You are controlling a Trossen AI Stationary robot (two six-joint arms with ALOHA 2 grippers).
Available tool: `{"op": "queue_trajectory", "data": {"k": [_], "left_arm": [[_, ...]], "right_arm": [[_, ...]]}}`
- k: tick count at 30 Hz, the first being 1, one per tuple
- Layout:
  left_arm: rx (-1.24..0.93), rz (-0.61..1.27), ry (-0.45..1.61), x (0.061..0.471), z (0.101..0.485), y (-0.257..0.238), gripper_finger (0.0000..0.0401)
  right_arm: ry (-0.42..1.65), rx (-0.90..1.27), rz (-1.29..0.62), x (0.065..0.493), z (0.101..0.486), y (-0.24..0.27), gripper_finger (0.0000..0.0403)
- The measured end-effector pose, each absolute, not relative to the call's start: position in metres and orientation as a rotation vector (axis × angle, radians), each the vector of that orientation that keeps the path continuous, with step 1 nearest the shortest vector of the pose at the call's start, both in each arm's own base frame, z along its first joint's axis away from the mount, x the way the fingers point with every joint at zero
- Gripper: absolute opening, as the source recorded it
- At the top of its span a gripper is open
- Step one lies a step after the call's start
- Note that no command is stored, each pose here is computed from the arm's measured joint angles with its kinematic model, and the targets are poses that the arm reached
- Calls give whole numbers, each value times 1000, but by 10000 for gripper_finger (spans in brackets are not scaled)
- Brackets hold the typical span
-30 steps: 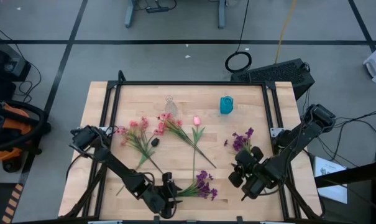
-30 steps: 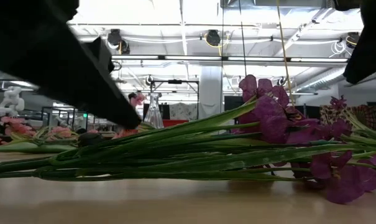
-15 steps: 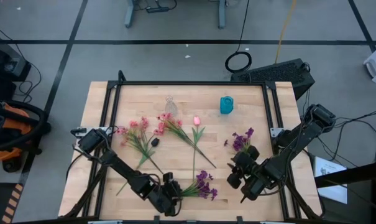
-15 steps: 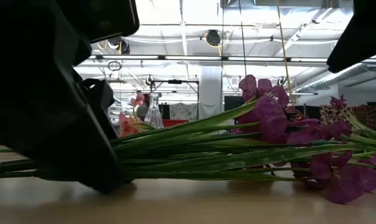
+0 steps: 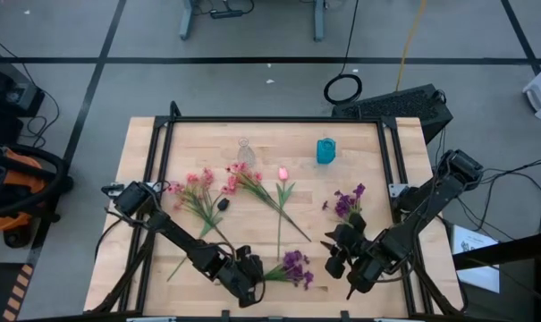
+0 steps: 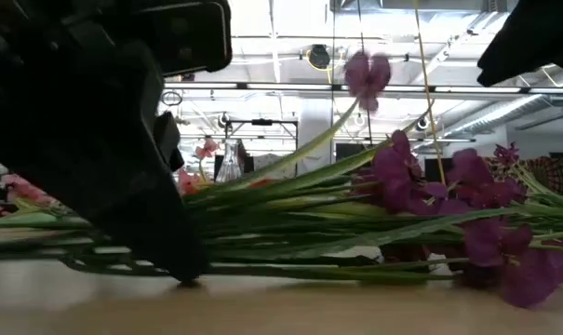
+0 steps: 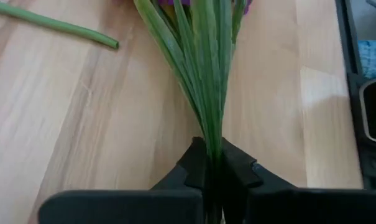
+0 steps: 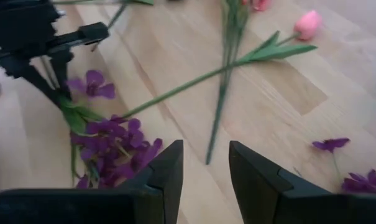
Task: Sort flowers into vase by color
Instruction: Move the bottom purple flower to the middle right of the table
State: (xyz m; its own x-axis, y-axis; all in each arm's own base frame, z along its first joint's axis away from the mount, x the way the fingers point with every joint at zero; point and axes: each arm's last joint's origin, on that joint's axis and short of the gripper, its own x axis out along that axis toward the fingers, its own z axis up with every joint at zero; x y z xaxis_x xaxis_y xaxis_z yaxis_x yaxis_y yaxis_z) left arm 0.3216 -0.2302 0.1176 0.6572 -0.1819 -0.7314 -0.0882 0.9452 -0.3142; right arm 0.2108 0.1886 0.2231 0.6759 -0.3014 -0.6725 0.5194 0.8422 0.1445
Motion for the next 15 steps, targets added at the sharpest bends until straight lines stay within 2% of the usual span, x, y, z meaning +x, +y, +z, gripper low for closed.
{"op": "queue_trajectory", "data": {"k": [10, 15], "left_arm": [[-394, -78, 706, 314, 182, -224, 18], [-334, -64, 599, 309, 211, -218, 17]], "right_arm": [[603, 306, -445, 202, 226, 200, 121], [536, 323, -419, 203, 227, 206, 121]]}}
